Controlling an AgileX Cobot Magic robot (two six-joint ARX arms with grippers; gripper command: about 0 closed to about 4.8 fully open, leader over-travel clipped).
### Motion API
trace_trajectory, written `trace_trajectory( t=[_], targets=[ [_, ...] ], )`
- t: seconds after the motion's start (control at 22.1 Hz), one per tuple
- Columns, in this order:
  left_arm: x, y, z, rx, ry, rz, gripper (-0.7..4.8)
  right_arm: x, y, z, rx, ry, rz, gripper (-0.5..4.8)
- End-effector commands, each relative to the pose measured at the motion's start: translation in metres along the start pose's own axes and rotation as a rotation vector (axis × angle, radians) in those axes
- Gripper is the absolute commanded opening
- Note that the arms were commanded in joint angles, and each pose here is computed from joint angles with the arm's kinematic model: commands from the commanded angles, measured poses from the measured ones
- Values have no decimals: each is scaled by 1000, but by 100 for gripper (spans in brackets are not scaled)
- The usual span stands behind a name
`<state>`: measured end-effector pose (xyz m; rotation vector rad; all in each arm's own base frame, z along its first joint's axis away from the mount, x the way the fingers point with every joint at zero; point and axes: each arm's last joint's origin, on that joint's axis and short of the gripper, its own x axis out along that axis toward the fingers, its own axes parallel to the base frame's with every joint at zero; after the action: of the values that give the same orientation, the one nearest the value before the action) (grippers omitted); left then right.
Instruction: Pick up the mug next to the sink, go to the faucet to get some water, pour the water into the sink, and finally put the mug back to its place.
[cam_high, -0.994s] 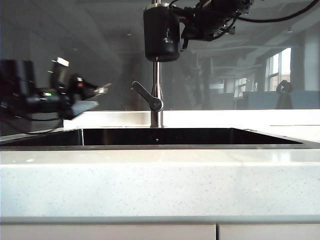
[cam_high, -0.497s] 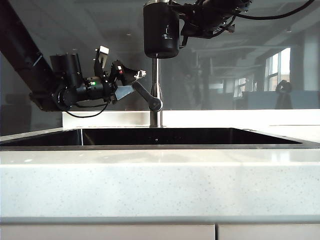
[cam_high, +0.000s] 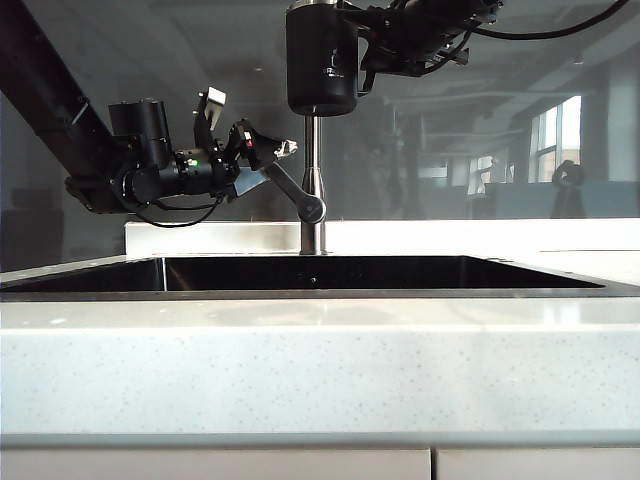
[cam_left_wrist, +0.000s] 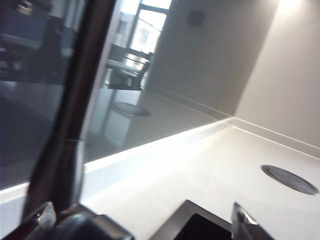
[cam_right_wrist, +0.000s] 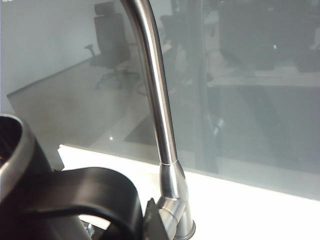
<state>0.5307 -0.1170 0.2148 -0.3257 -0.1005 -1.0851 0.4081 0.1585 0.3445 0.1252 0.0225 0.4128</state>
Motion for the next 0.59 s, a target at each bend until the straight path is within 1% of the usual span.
trace_trajectory(
  t=[0.05, 0.09, 0.27, 0.36, 0.59],
  targets=[
    [0, -3, 4, 12, 12, -64, 465, -4, 3, 14, 5, -67, 11, -1],
    [0, -4, 4, 1, 24, -84, 465, -4, 3, 14, 5, -67, 11, -1],
    [0, -5, 4, -2, 45, -125, 457, -4, 3, 14, 5, -70, 12, -1],
    [0, -7, 5, -19, 51, -152, 458, -4, 3, 14, 5, -69, 12, -1],
    [-1, -11, 10, -41, 47, -210, 457, -4, 3, 14, 5, -72, 13, -1]
  ],
)
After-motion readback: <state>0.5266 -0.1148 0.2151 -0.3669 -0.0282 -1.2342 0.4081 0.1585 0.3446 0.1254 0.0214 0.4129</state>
